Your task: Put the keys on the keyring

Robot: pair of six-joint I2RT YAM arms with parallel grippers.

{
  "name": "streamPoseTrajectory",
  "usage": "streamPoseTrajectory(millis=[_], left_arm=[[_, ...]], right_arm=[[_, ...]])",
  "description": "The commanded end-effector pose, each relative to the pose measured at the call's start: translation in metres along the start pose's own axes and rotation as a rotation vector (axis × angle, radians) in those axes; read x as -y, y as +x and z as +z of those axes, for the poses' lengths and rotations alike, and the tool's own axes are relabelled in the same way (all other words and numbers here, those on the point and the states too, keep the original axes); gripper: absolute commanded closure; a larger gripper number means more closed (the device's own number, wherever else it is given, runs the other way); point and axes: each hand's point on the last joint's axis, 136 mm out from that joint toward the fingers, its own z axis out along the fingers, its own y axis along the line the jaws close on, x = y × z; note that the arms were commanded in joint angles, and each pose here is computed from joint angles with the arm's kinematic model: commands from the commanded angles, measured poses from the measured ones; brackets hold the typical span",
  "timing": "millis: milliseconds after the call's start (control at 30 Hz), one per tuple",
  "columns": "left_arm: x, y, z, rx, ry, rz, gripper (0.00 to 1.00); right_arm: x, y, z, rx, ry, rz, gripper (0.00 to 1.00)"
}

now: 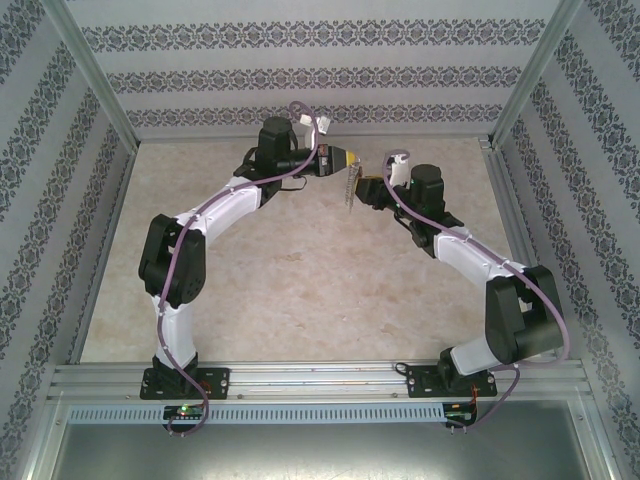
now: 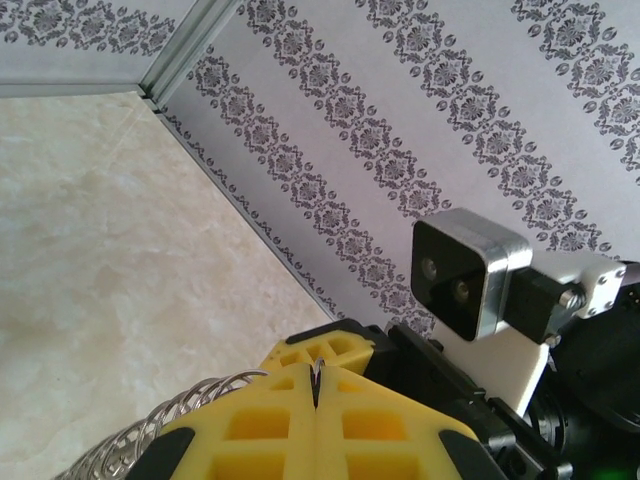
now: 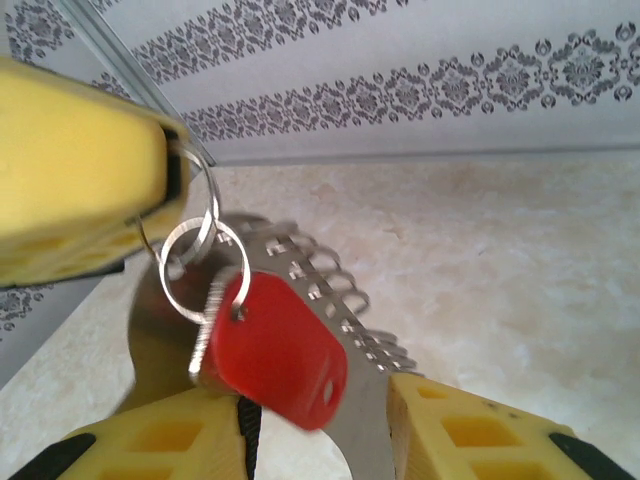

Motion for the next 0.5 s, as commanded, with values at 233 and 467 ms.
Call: streamPoseTrajectory(millis=[233, 467], left_arm=[[0.033, -0.012, -0.001, 0.018, 0.059, 0.075, 1.00], [0.033, -0.016, -0.002, 0.043, 0.056, 0.096, 1.00]], right_arm=[[-0.010, -0.009, 0.004, 0.019, -0.036, -0.046, 0.93], [-0.020, 0.006, 0.002, -0.027, -0.078, -0.041, 1.00]])
